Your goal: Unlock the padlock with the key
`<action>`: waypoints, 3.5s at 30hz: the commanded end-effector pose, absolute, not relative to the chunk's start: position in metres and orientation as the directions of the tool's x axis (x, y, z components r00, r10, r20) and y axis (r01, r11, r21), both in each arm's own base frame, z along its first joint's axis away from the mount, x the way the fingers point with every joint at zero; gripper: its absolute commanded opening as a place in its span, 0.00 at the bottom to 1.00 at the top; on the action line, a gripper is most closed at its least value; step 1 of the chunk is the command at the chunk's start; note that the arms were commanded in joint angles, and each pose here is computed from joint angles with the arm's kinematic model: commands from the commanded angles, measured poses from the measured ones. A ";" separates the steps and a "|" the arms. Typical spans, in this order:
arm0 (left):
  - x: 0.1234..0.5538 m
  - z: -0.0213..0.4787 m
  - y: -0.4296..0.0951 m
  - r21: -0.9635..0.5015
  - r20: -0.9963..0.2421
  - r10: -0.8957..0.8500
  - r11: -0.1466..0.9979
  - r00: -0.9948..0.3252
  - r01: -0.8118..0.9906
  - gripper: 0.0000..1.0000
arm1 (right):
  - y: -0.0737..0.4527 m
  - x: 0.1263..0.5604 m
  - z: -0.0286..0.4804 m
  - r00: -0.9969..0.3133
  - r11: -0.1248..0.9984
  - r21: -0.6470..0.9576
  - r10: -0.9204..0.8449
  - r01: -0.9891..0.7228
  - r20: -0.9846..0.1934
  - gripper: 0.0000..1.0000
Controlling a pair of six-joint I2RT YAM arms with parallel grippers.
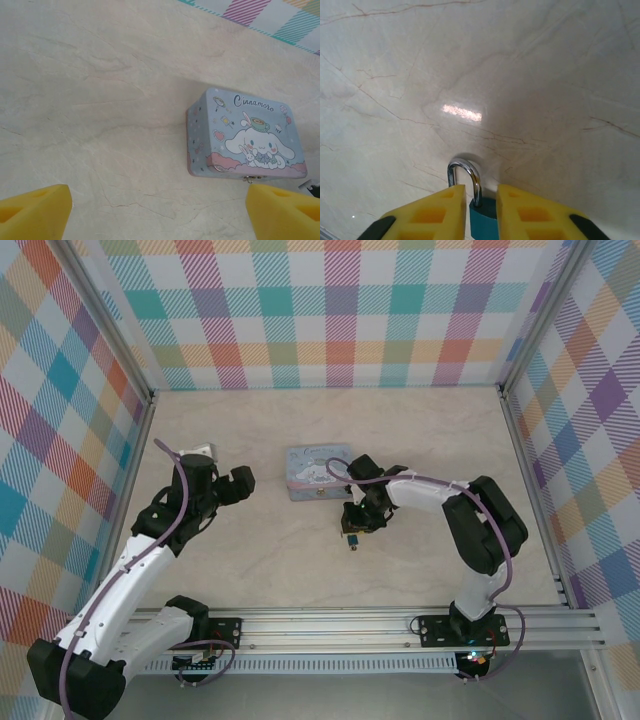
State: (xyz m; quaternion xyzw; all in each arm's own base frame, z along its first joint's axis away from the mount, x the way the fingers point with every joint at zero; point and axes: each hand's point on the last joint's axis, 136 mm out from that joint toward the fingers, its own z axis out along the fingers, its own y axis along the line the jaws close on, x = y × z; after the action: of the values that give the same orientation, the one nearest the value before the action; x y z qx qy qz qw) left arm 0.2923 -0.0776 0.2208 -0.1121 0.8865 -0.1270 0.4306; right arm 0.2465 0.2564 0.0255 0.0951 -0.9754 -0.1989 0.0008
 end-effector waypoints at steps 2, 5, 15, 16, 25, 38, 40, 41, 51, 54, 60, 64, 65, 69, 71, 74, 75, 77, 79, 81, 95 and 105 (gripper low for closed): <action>0.290 0.223 -0.068 -0.294 -0.750 -0.298 0.950 -0.591 -0.107 0.90 | 0.257 0.256 0.063 -0.969 0.889 0.388 -0.196 -0.241 -0.152 0.30; 0.291 0.228 -0.064 -0.290 -0.764 -0.302 0.950 -0.570 -0.115 0.93 | 0.253 0.263 0.087 -0.953 0.878 0.397 -0.180 -0.267 -0.243 0.37; 0.285 0.256 -0.023 -0.192 -0.874 -0.274 0.954 -0.402 -0.232 1.00 | 0.190 0.297 0.183 -0.751 0.900 0.289 -0.061 -0.326 -0.657 0.68; 0.283 0.257 -0.017 -0.182 -0.885 -0.272 0.949 -0.378 -0.257 1.00 | 0.182 0.298 0.190 -0.724 0.905 0.274 -0.053 -0.326 -0.688 0.73; 0.281 0.271 0.010 -0.200 -0.942 -0.279 0.913 -0.187 -0.355 1.00 | 0.115 0.302 0.209 -0.500 0.956 0.165 0.023 -0.242 -0.866 1.00; 0.283 0.232 0.004 -0.113 -0.947 -0.196 0.944 -0.255 -0.309 1.00 | 0.042 0.298 0.166 -0.335 0.999 0.035 0.026 -0.019 -0.942 1.00; 0.282 0.226 0.004 -0.112 -0.942 -0.201 0.943 -0.268 -0.315 1.00 | 0.038 0.299 0.155 -0.357 1.000 0.026 0.023 -0.005 -0.934 1.00; 0.282 0.223 0.004 -0.110 -0.940 -0.202 0.942 -0.276 -0.317 1.00 | 0.036 0.299 0.151 -0.365 1.000 0.020 0.019 0.000 -0.931 1.00; 0.282 0.222 0.003 -0.097 -0.936 -0.193 0.946 -0.295 -0.309 1.00 | 0.029 0.321 0.116 -0.397 1.000 0.016 0.011 -0.010 -0.918 1.00; 0.283 0.223 0.003 -0.102 -0.935 -0.196 0.947 -0.295 -0.305 1.00 | 0.036 0.333 0.120 -0.353 0.998 0.005 -0.018 -0.065 -0.936 1.00; 0.283 0.221 0.000 -0.106 -0.932 -0.198 0.950 -0.303 -0.294 1.00 | 0.056 0.352 0.127 -0.262 0.982 -0.013 -0.063 -0.188 -0.963 1.00; 0.284 0.218 0.000 -0.103 -0.930 -0.197 0.950 -0.312 -0.293 1.00 | 0.062 0.355 0.129 -0.231 0.974 -0.032 -0.085 -0.224 -0.969 1.00; 0.285 0.217 0.000 -0.101 -0.928 -0.196 0.951 -0.316 -0.293 1.00 | 0.064 0.354 0.128 -0.230 0.971 -0.033 -0.089 -0.236 -0.969 0.99; 0.287 0.214 -0.002 -0.091 -0.924 -0.189 0.953 -0.331 -0.290 1.00 | 0.067 0.353 0.129 -0.213 0.963 -0.061 -0.120 -0.264 -0.970 1.00; 0.288 0.213 -0.003 -0.092 -0.923 -0.190 0.954 -0.336 -0.285 1.00 | 0.069 0.353 0.128 -0.205 0.957 -0.078 -0.138 -0.278 -0.969 1.00; 0.289 0.213 -0.005 -0.094 -0.921 -0.189 0.956 -0.340 -0.278 1.00 | 0.065 0.360 0.120 -0.189 0.963 -0.088 -0.139 -0.254 -0.972 1.00; 0.289 0.214 -0.005 -0.095 -0.921 -0.189 0.956 -0.340 -0.277 1.00 | 0.063 0.363 0.117 -0.192 0.966 -0.090 -0.139 -0.244 -0.972 1.00; 0.289 0.213 -0.006 -0.091 -0.921 -0.184 0.959 -0.344 -0.270 1.00 | 0.054 0.367 0.114 -0.204 0.976 -0.072 -0.114 -0.203 -0.972 1.00; 0.288 0.211 -0.006 -0.081 -0.919 -0.175 0.961 -0.353 -0.266 1.00 | 0.052 0.367 0.111 -0.204 0.978 -0.058 -0.100 -0.200 -0.974 1.00; 0.288 0.209 -0.005 -0.068 -0.918 -0.165 0.962 -0.361 -0.265 1.00 | 0.050 0.372 0.102 -0.221 0.980 -0.053 -0.096 -0.194 -0.970 1.00; 0.305 0.181 0.006 0.050 -0.901 -0.085 0.954 -0.425 -0.296 1.00 | 0.022 0.397 0.092 -0.374 0.989 0.099 0.051 -0.109 -0.926 1.00; 0.328 0.165 0.003 0.027 -0.922 -0.077 0.965 -0.381 -0.260 1.00 | 0.022 0.397 0.092 -0.373 0.989 0.098 0.051 -0.108 -0.926 1.00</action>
State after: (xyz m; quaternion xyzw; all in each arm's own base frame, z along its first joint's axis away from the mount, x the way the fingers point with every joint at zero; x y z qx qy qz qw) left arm 0.3139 0.0040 0.1531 -0.1062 0.8492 0.0955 0.5084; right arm 0.3977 0.0185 0.0942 0.0177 -0.8234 -0.0591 -0.5641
